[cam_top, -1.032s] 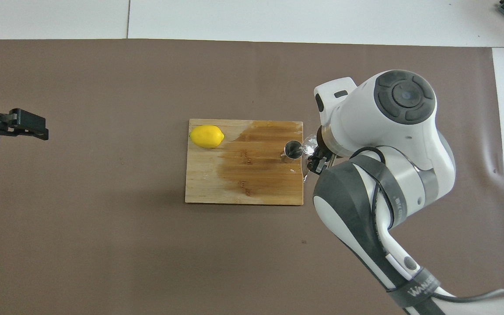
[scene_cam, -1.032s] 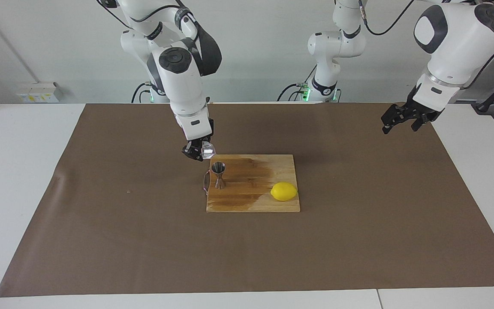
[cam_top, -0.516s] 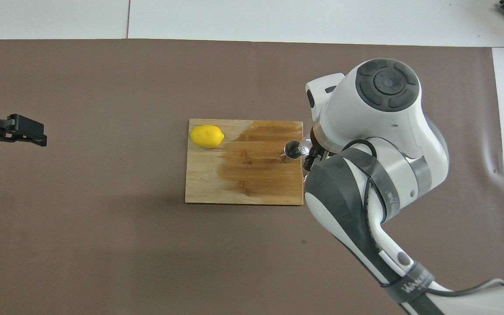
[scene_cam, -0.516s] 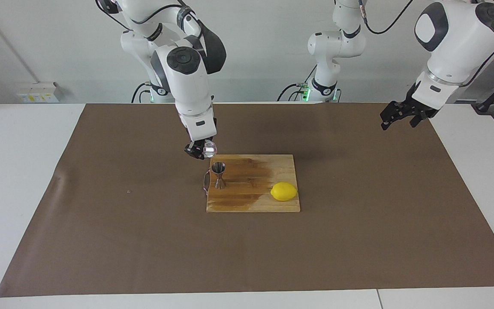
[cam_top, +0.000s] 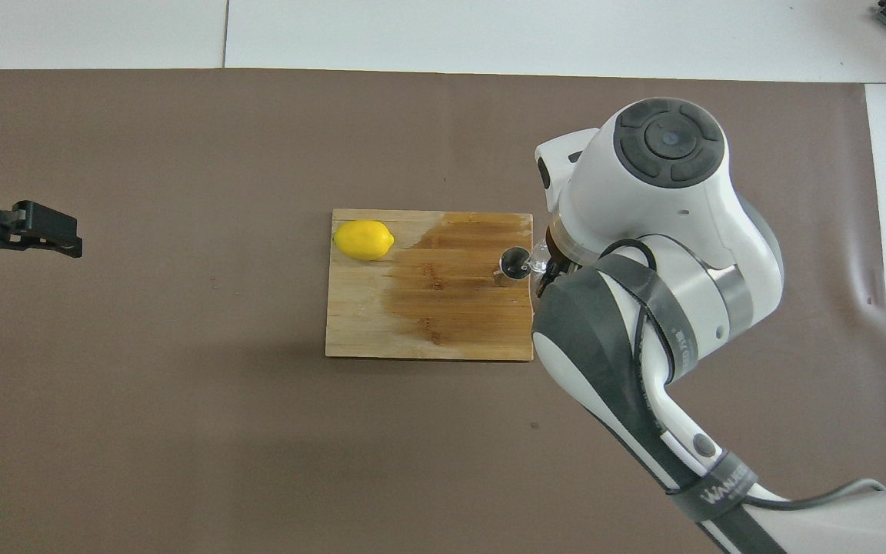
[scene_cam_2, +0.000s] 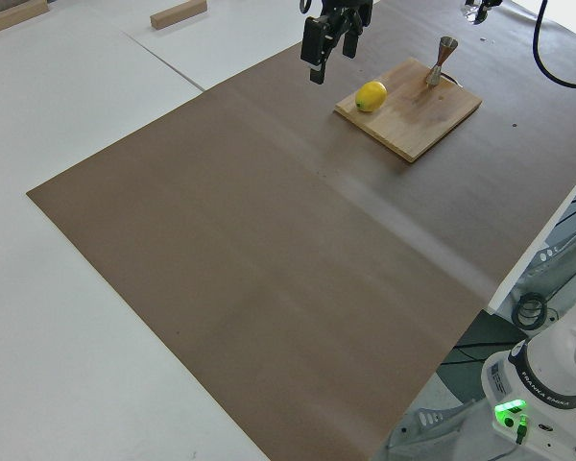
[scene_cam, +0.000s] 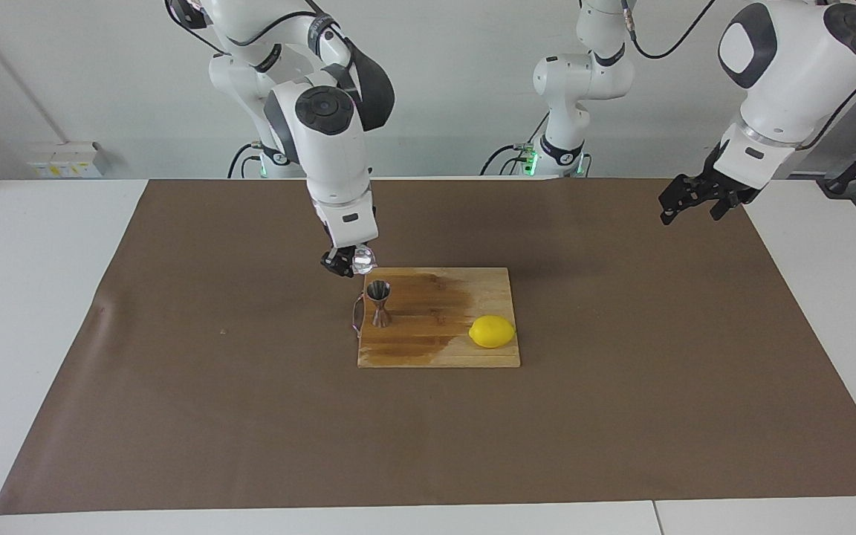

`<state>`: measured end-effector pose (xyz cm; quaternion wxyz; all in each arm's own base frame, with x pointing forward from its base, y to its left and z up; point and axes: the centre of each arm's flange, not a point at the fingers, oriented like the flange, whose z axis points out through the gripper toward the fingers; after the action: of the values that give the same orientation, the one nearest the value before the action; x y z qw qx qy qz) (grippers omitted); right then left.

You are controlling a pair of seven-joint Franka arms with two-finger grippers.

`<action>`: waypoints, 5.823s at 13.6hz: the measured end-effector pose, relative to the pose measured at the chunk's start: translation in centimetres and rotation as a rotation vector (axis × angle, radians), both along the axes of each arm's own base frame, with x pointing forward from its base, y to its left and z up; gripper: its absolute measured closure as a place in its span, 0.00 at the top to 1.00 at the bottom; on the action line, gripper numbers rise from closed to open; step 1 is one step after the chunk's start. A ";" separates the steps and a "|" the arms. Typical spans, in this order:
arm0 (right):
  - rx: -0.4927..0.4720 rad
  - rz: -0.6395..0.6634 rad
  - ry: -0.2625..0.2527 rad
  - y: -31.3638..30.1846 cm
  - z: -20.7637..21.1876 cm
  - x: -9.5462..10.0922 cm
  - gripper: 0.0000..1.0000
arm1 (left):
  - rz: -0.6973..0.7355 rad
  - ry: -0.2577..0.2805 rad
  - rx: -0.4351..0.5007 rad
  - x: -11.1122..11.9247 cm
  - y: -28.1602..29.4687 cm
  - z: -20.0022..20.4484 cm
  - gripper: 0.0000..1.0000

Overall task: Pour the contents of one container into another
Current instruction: 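Tilt the glass with the right gripper above the metal cup, then carry the glass with the right gripper back toward its start spot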

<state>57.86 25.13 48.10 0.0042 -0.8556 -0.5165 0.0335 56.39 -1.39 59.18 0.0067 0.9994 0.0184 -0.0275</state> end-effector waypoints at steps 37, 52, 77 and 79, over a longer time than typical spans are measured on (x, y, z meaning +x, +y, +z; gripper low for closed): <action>-0.115 -0.003 0.026 2.2 -4.9 1.4 0.49 | -0.037 0.002 0.028 -0.1 0.2 0.0 1.00; -0.102 -0.061 0.007 3.1 -4.5 2.3 0.49 | -0.037 0.002 0.028 -0.1 0.2 0.0 1.00; 0.353 0.073 -0.193 -26.7 -0.9 7.4 0.49 | -0.037 0.002 0.028 -0.1 0.2 0.0 1.00; 0.405 0.048 -0.229 -31.7 -3.0 6.0 0.49 | -0.037 0.002 0.028 -0.1 0.2 0.0 1.00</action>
<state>63.84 -6.52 45.14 0.1163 -0.8231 -0.5299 -0.1678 56.31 -1.16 59.22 -0.0077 0.9996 0.0003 -0.0285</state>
